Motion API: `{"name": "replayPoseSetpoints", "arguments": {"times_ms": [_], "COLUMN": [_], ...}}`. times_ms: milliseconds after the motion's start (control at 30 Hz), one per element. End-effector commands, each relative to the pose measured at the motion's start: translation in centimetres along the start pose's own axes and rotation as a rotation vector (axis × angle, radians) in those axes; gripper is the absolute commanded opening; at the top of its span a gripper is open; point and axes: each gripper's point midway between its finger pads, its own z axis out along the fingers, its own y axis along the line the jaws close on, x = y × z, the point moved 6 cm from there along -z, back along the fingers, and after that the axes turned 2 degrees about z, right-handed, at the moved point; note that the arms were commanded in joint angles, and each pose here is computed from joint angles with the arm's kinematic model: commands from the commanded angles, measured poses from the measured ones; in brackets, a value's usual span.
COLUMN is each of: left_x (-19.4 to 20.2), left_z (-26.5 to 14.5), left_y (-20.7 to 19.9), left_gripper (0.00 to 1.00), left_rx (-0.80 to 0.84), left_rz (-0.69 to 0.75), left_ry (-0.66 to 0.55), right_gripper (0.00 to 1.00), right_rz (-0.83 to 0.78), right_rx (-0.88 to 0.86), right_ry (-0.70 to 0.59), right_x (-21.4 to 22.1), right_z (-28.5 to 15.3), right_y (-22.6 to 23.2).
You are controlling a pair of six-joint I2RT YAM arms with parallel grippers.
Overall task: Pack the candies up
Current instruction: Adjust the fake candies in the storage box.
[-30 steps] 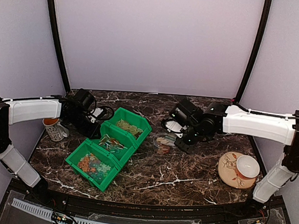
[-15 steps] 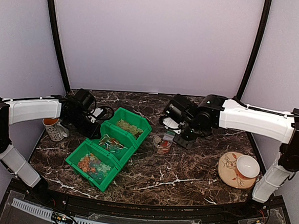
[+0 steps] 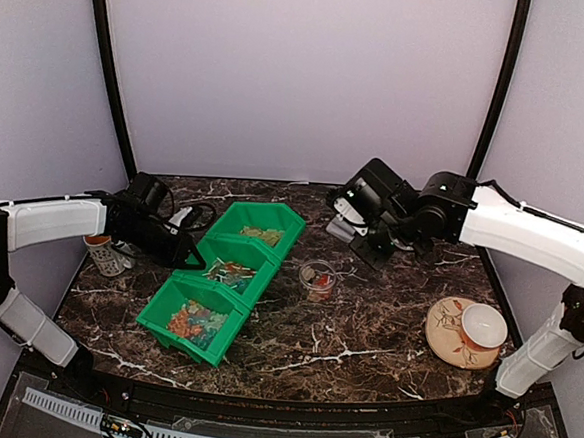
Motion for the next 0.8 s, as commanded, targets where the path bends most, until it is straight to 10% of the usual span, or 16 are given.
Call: {"name": "replayPoseSetpoints", "arguments": {"times_ms": [0, 300, 767], "left_x": [-1.4, -0.7, 0.9], "left_z": [-2.9, -2.5, -0.5], "left_y": [-3.9, -4.3, -1.6], "left_gripper": [0.0, 0.0, 0.0], "left_rx": [0.407, 0.51, 0.022], "left_rz": [-0.048, -0.083, 0.046], "left_ry": [-0.157, -0.153, 0.001], "right_gripper": [0.0, 0.0, 0.0], "right_rz": [0.133, 0.176, -0.104], "right_rx": [0.039, -0.004, -0.143], "right_ry": [-0.162, -0.226, -0.135], "right_x": [-2.3, -3.3, -5.7], "right_z": [-2.5, -4.0, -3.6], "right_y": [-1.8, -2.2, 2.9]}}
